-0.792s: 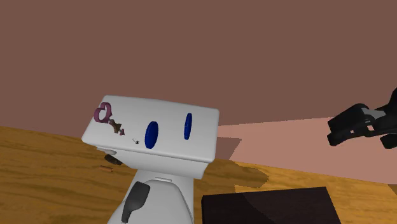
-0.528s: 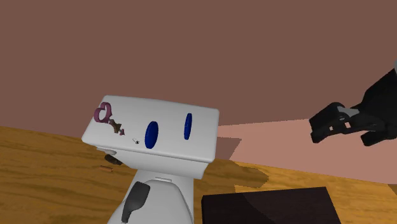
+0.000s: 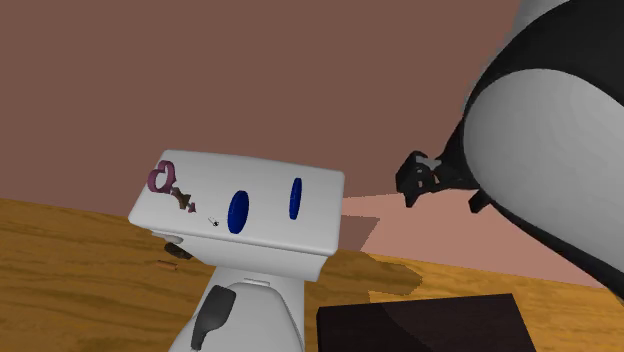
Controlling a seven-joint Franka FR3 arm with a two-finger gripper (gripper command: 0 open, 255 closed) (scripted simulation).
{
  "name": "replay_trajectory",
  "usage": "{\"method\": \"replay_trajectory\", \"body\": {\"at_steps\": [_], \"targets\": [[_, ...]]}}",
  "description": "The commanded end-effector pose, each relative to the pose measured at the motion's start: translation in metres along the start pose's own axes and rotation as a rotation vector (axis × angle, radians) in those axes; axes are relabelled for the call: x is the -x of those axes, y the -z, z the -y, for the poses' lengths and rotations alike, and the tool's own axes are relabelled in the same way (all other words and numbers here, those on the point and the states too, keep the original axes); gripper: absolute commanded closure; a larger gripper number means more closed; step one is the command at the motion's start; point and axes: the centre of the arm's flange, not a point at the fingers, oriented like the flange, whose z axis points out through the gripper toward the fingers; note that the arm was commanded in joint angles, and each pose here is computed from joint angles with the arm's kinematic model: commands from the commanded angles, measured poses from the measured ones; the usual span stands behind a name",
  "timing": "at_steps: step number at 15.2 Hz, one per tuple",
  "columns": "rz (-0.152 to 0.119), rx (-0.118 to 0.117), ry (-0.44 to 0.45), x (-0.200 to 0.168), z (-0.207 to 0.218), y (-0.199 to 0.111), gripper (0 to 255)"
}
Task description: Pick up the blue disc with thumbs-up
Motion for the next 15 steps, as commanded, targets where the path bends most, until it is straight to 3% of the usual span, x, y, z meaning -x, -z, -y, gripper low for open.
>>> {"method": "replay_trajectory", "body": {"at_steps": [1,15], "targets": [[0.006,-0.006,-0.008,-0.008,0.021,-0.01,0],[0.049,-0.041,-0.06,-0.079,0.171,-0.087,0]]}}
